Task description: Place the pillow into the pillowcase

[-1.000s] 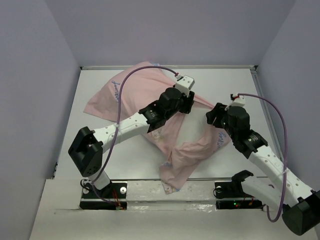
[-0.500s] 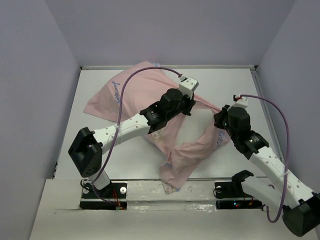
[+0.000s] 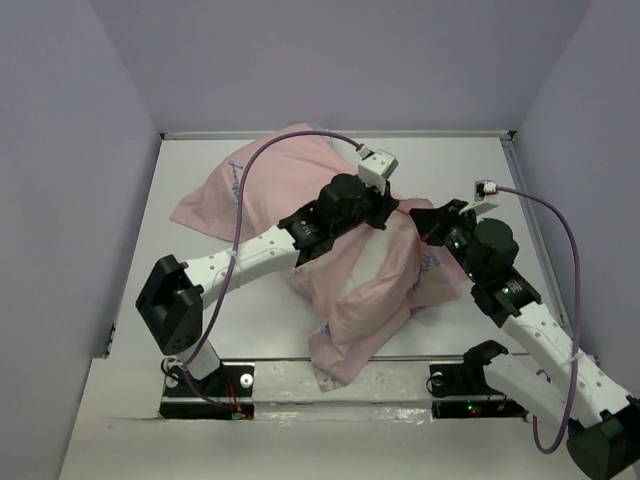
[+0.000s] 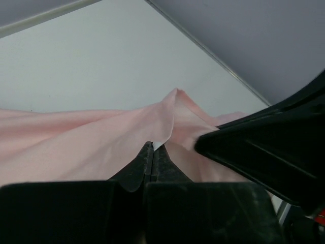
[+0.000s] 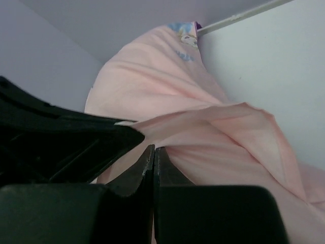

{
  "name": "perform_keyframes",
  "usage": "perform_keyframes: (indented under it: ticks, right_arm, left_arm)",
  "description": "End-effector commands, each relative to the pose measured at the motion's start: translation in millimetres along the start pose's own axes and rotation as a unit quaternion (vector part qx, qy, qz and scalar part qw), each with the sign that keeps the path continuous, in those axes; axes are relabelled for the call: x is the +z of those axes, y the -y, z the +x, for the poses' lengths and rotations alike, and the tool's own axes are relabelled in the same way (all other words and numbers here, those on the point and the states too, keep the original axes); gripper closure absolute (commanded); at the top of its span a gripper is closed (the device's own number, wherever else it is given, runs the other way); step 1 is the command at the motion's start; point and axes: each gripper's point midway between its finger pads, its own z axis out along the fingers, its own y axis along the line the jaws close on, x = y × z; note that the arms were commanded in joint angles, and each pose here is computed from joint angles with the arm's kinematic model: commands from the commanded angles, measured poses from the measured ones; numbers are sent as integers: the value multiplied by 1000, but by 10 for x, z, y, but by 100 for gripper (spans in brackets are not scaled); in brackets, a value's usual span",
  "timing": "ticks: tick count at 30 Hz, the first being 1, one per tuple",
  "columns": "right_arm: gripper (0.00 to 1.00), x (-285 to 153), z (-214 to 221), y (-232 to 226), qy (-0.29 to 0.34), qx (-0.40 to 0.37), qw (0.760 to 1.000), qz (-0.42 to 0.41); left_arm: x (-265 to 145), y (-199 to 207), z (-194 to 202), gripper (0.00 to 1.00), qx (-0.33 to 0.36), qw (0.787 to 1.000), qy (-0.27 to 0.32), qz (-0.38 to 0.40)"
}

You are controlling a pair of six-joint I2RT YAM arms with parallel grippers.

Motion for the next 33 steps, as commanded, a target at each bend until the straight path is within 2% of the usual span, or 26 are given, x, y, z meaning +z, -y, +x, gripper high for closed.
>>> perform_keyframes:
  ticks: [1, 2, 5, 6, 9, 11, 12, 14, 15, 16, 17, 20, 26, 28, 31, 33]
  right_arm:
    - [100, 199, -464, -414, 125, 63, 984, -107]
    - [100, 384, -283, -283, 99, 53, 990, -85]
    - [100, 658, -28, -11, 82, 45, 995, -42]
    - [100, 695, -69, 176, 107, 51, 993, 2]
    - [100, 724, -213, 431, 159, 69, 983, 66]
    - [100, 752, -254, 475, 175, 88, 978, 77]
    - [93, 818, -189, 451, 159, 86, 981, 70]
    - [64, 916, -37, 338, 107, 54, 992, 45]
    - [38, 967, -8, 103, 67, 41, 997, 2]
    - [30, 945, 174, 132, 15, 27, 999, 10]
    - [22, 909, 178, 60, -2, 8, 1000, -3]
    - [18, 562, 270, 7, -63, -28, 998, -8]
    - [15, -89, 157, -180, -100, -64, 992, -33]
    - [15, -241, 128, -326, -113, -68, 989, -64]
    - [15, -383, 243, -308, -150, -69, 984, -63]
    - [21, -444, 276, -258, -154, -69, 984, -54]
  left_arm:
    - [-364, 340, -713, 100, -54, 990, 102, 78]
    - [-414, 384, -736, 100, -60, 988, 104, 94]
    - [-526, 486, -809, 100, -78, 983, 110, 128]
    - [-548, 511, -817, 100, -80, 982, 110, 135]
    - [-632, 592, -806, 100, -89, 978, 104, 157]
    - [-646, 578, -784, 100, -94, 978, 102, 156]
    - [-647, 557, -757, 100, -95, 978, 100, 154]
    - [-633, 506, -734, 100, -98, 980, 99, 144]
    - [-614, 455, -704, 100, -100, 981, 97, 136]
    - [-590, 409, -687, 100, -103, 982, 97, 129]
    - [-574, 370, -682, 100, -105, 982, 97, 124]
    - [-502, 242, -610, 100, -112, 984, 92, 104]
    - [-384, 153, -549, 100, -127, 982, 94, 101]
    - [-368, 130, -602, 100, -130, 981, 101, 100]
    - [-342, 107, -679, 100, -127, 981, 109, 98]
    - [-339, 121, -724, 100, -124, 981, 112, 103]
